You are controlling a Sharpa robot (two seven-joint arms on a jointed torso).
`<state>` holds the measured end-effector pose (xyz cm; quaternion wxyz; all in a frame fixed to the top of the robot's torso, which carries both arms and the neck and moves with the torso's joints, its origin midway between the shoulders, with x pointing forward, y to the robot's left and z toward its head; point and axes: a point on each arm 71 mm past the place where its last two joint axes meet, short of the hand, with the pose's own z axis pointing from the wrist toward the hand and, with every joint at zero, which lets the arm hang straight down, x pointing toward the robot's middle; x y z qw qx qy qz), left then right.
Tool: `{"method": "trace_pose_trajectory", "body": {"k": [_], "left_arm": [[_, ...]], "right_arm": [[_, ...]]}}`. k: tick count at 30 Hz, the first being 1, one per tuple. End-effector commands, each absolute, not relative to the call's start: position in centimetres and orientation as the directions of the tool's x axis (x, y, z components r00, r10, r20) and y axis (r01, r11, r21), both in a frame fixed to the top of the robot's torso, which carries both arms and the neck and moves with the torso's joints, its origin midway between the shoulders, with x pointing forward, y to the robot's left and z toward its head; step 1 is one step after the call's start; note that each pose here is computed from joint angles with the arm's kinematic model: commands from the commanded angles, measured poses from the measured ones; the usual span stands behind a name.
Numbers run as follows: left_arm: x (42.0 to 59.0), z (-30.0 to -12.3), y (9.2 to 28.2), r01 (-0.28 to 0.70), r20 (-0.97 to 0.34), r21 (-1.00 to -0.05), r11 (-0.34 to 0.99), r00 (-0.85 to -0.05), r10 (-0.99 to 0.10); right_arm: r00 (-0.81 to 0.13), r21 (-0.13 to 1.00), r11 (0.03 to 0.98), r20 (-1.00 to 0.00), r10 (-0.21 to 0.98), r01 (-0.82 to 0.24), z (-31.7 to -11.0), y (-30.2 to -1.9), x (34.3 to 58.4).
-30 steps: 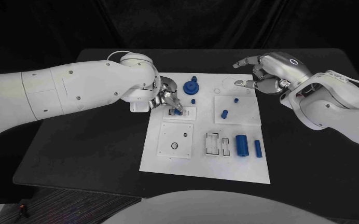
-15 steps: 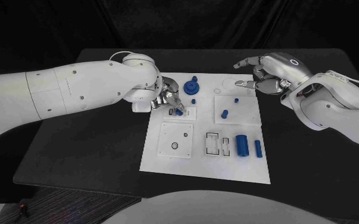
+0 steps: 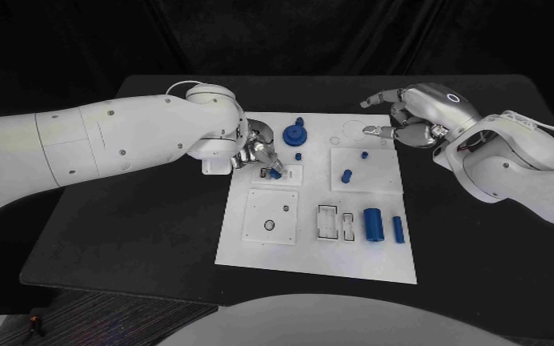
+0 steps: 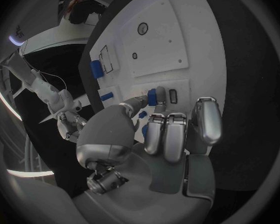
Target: Assemble the parts on the task board
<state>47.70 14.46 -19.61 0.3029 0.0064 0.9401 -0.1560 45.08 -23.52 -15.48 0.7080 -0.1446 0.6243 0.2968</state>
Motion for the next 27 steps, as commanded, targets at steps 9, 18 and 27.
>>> {"method": "trace_pose_trajectory", "body": {"k": [9,18,27], "left_arm": [[47.49,-19.74,14.38,0.102,-0.573,-0.31,0.945,-0.813,-0.1],[47.57,-19.74,14.42,0.1,-0.575,-0.311,0.945,-0.812,-0.103],[47.77,-19.71,14.41,0.095,-0.581,-0.316,0.944,-0.806,-0.113]], "right_arm": [[0.037,0.166,0.794,-0.972,0.231,-0.584,-15.8,-23.69,45.11],[0.036,0.167,0.796,-0.973,0.23,-0.582,-15.86,-23.77,45.11],[0.035,0.167,0.796,-0.973,0.23,-0.582,-15.94,-23.78,45.09]]}}
